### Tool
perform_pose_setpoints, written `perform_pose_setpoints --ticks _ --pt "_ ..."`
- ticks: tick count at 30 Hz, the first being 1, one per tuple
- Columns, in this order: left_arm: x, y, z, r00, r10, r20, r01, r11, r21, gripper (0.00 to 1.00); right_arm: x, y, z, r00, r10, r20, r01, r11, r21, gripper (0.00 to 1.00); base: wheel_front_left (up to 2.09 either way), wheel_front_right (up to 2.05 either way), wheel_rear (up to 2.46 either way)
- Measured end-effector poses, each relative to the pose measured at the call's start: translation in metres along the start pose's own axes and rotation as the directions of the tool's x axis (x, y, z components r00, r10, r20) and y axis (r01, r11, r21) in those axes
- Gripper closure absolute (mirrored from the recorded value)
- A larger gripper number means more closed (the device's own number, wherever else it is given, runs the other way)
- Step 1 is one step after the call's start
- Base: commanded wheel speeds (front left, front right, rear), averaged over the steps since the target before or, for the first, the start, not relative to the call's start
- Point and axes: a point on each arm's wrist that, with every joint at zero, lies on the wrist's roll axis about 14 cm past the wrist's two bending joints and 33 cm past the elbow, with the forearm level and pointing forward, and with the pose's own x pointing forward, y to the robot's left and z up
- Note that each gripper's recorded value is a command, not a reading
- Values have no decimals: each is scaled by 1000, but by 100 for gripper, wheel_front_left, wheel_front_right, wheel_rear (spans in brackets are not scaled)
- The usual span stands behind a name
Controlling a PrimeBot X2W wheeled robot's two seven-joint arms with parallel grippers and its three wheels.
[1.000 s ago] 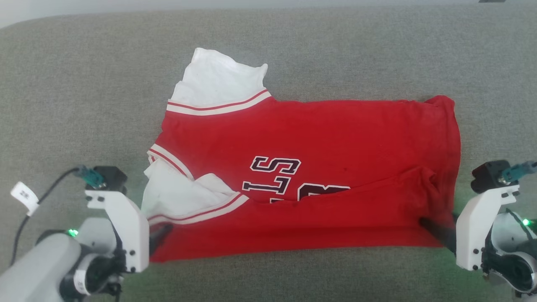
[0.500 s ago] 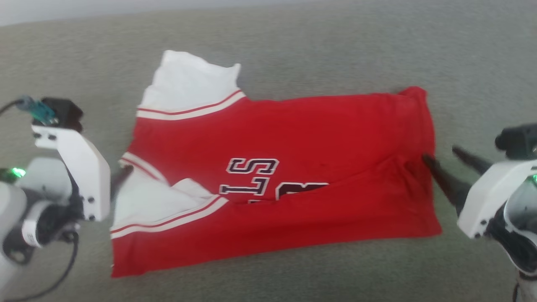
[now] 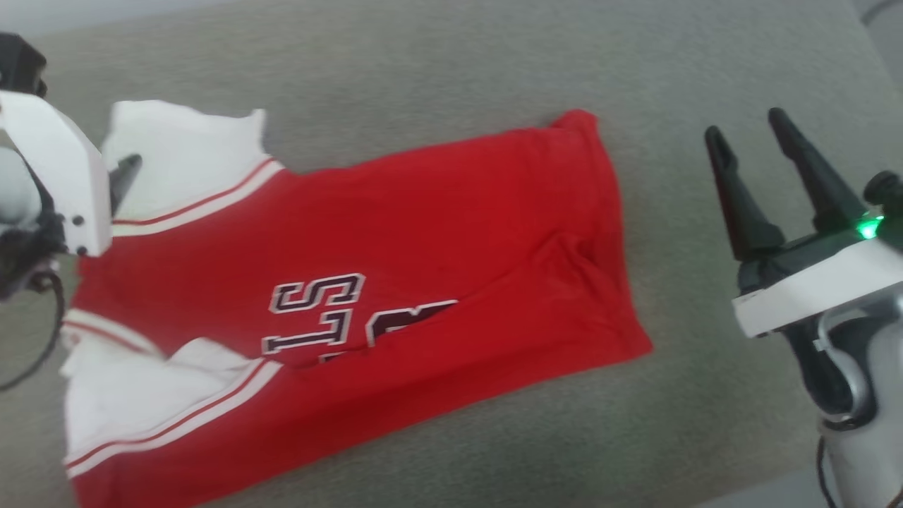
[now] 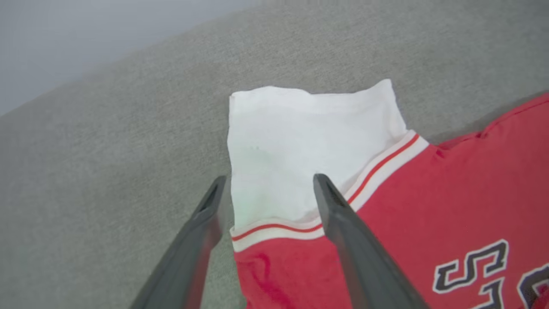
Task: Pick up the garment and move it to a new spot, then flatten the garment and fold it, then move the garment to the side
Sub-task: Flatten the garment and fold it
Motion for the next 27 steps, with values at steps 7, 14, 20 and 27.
perform_pose_setpoints --ticks 7,14,20,27 --pt "45 4 7 999 17 -34 -17 1000 12 0 -16 -21 -24 996 -71 -58 72 997 1 0 0 0 0" --pt "80 13 -11 988 54 -144 -55 998 -6 0 -26 -32 -41 988 -107 -115 109 994 7 0 0 0 0" --pt "94 19 -23 971 77 -227 -89 995 -42 0 -26 -35 -52 981 -110 -157 113 994 11 0 0 0 0" --pt "94 8 -37 943 28 -332 -68 992 -108 100 -7 -22 -59 980 -51 -193 61 997 46 0 0 0 0"
